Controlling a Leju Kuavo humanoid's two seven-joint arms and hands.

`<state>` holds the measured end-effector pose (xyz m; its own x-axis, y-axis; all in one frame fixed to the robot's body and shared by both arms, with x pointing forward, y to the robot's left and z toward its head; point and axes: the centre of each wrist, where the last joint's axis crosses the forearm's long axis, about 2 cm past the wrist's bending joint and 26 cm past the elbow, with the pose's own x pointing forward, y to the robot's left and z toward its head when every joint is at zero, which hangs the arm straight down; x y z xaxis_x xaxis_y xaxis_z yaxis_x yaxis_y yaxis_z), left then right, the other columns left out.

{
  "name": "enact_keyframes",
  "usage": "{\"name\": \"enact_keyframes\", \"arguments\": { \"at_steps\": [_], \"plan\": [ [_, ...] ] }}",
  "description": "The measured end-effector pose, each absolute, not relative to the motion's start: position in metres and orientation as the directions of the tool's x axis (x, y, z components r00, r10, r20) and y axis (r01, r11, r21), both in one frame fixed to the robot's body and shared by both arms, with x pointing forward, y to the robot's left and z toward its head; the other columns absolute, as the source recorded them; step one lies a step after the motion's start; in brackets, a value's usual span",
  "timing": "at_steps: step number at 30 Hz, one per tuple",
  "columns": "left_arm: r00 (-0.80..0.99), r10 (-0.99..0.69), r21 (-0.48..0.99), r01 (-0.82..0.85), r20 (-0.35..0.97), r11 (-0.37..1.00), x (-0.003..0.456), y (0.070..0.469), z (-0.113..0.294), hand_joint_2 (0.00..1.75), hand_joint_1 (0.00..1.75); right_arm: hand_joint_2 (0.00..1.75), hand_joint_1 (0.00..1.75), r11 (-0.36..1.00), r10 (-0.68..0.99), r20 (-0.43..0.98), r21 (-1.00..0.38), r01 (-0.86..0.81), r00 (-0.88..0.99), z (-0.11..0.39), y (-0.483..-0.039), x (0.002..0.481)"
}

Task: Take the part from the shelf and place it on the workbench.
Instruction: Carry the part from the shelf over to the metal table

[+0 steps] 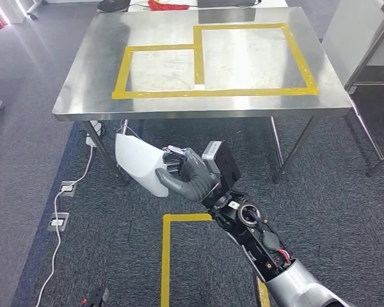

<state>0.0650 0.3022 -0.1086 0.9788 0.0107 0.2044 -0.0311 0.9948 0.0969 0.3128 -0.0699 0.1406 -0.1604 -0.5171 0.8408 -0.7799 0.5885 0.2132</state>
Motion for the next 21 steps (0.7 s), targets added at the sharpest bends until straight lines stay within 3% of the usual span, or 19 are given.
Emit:
{"name": "enact_keyframes", "arguments": {
  "at_steps": [21],
  "plan": [
    [0.98,-0.018,0.111,-0.004,0.199,0.994,0.06,0.315,-0.109,1.75,0.0,1.75,1.75,0.597,-0.523,0.843,0.26,-0.759,-0.123,0.118,-0.078,0.303]
  ]
}}
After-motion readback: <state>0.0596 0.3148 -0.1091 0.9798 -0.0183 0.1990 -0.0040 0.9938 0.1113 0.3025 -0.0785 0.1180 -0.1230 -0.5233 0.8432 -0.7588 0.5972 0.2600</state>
